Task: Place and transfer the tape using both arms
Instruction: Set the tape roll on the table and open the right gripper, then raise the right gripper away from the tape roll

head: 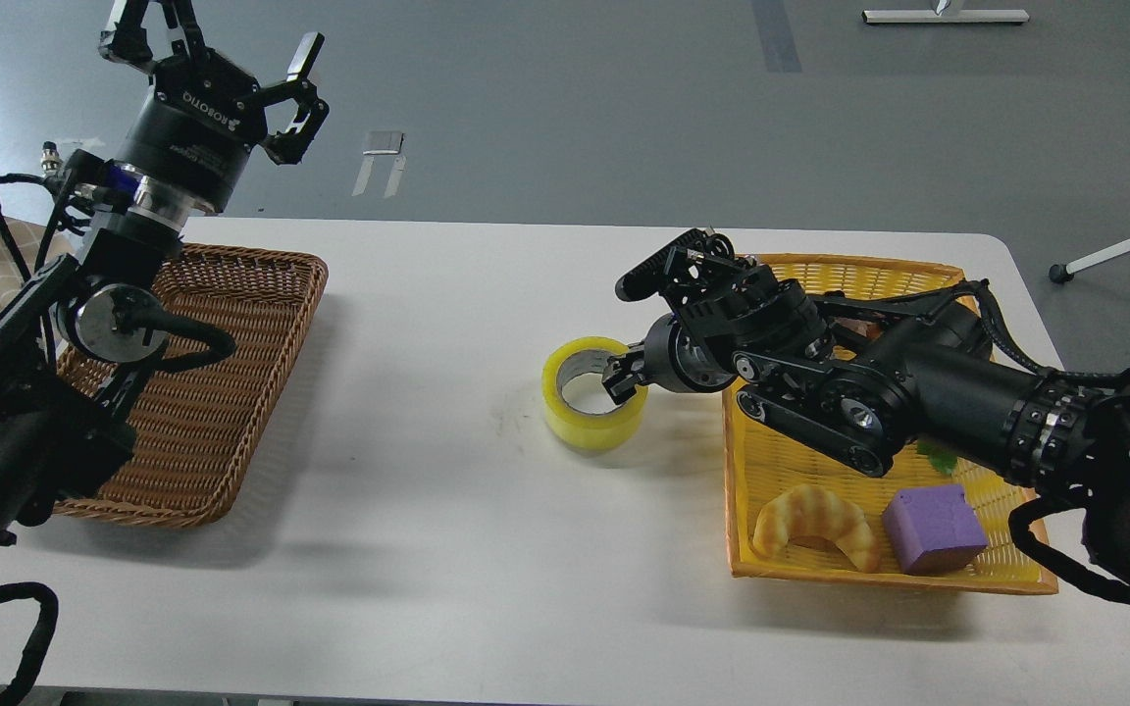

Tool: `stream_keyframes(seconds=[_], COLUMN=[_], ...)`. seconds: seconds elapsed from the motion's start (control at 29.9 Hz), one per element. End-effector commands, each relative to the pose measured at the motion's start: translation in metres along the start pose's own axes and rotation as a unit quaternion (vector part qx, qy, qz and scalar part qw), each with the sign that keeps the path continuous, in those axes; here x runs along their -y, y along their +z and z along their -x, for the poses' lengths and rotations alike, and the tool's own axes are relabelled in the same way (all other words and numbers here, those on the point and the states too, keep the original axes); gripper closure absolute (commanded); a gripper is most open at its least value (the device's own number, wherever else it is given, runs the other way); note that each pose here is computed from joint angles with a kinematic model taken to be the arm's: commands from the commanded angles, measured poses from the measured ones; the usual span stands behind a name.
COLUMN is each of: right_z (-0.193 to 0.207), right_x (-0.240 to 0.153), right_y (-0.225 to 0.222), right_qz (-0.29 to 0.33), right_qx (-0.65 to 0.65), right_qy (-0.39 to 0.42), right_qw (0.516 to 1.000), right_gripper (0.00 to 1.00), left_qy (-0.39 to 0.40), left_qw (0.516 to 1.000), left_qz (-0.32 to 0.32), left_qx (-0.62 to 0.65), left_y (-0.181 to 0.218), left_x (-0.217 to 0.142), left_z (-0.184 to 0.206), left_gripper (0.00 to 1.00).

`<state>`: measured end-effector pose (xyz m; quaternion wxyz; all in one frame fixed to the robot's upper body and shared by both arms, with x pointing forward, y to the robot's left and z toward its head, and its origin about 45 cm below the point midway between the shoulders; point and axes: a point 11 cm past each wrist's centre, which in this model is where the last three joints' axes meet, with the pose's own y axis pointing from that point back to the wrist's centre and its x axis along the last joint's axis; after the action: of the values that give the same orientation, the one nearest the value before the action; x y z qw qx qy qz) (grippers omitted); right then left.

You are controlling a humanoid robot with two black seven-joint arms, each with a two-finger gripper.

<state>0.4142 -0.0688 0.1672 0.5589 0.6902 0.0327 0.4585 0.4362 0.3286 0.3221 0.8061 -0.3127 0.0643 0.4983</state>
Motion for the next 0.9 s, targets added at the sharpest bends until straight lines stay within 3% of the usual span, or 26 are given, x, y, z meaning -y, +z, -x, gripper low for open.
stream_keyframes(seconds=[0.0, 0.13, 0.17, 0.2, 0.43, 0.64, 0.87], right_z=[0.003, 0.002, 0.001, 0.0, -0.014, -0.064, -0.085], right_x=[0.001, 0.001, 0.001, 0.0, -0.006, -0.032, -0.091], right_y=[-0.001, -0.002, -0.002, -0.002, -0.007, -0.026, 0.021], right_qz=[-0.002, -0.006, -0.008, -0.009, -0.019, -0.057, -0.101], right_qx=[0.003, 0.009, 0.015, 0.017, 0.021, 0.03, 0.149], right_qy=[-0.002, 0.0, 0.002, 0.004, 0.021, 0.084, 0.167], right_qw=[1.0, 1.0, 1.0, 1.0, 0.999, 0.994, 0.969], right_gripper=[0.77, 0.32, 0.07, 0.03, 0.0, 0.0, 0.0], left_qy=[0.0, 0.0, 0.0, 0.0, 0.002, 0.003, 0.004], left_qw=[1.0, 1.0, 1.0, 1.0, 1.0, 1.0, 1.0], left_qz=[0.0, -0.002, -0.002, -0.002, -0.005, -0.006, -0.014], left_qx=[0.0, 0.0, 0.0, 0.0, 0.0, 0.001, 0.002], left_y=[0.0, -0.001, -0.001, -0.001, -0.002, -0.003, -0.005], left_x=[0.0, 0.0, 0.0, 0.0, -0.002, -0.004, -0.005], left_z=[0.0, 0.0, 0.0, 0.0, -0.001, -0.002, -0.003], left_gripper=[0.02, 0.02, 0.02, 0.02, 0.02, 0.02, 0.02])
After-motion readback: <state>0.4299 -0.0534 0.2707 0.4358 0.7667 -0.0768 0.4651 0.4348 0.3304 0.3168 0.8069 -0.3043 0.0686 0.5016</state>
